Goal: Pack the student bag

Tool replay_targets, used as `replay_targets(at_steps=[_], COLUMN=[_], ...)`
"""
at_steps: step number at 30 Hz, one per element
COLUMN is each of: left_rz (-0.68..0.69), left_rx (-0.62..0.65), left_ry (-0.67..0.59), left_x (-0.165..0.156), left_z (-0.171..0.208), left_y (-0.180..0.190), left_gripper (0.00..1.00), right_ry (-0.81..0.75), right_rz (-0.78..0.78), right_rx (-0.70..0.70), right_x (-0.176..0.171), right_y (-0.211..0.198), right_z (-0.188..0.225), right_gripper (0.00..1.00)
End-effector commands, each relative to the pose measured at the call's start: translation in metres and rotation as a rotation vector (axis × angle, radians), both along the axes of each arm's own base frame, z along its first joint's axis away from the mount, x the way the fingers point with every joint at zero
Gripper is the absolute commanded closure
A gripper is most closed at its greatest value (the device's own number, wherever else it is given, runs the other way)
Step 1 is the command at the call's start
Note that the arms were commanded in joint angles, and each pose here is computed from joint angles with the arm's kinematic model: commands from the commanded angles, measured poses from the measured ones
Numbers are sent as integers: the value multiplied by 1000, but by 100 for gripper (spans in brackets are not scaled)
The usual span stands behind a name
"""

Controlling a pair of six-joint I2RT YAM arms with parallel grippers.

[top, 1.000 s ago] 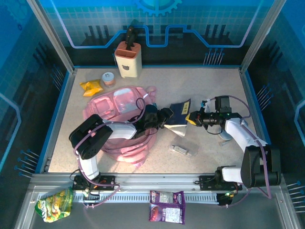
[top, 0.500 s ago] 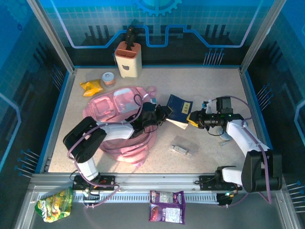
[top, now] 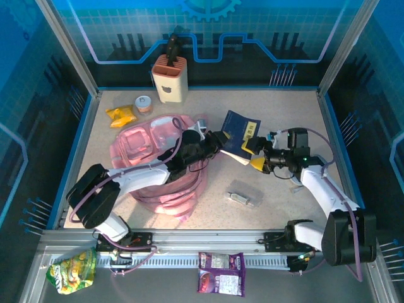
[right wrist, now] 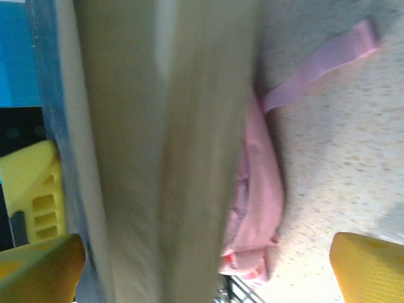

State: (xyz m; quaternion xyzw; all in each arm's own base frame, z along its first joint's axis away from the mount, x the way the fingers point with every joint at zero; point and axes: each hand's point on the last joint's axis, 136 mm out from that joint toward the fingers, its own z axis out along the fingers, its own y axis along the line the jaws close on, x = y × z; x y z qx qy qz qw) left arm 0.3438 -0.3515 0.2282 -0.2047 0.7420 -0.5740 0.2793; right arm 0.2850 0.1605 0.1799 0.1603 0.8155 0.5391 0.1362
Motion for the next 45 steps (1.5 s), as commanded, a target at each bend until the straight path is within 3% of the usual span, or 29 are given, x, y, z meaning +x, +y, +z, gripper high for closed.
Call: replay_targets(at_steps=[1, 9, 17, 19, 21, 25, 30, 37, 43, 45], left_rz=[16, 44, 43, 41, 41, 48, 80, -5, -203, -200], left_rx=[-47, -9, 2, 14, 22, 107, 267, 793, 1189, 1285], left_ry=[-114, -113, -124, -120, -124, -123, -161, -189, -90, -43], left_x=[-2, -5, -7, -9, -10, -17, -32, -69, -104, -108], left_z=[48, 44, 45, 43, 42, 31, 21, -11, -58, -70], left_y=[1, 11, 11, 11, 13, 25, 60, 128, 175, 190], left_gripper=[100, 100, 100, 95, 81, 46, 29, 25, 27, 27], right_ry=[-89, -147, -175, -180, -174, -236, -228, -215, -171, -146], right_rz=[21, -14, -10, -13, -16, -17, -7, 75, 127, 141], right_rx=[131, 187, 190, 192, 196, 192, 152, 96, 26, 7], right_x=[5, 3, 4, 5, 5, 8, 5, -7, -24, -29], right_y=[16, 15, 16, 15, 15, 10, 4, 6, 8, 8], right_z=[40, 68, 75, 77, 77, 91, 87, 77, 55, 48], right_gripper=[3, 37, 79, 89, 95, 97, 97, 96, 94, 94])
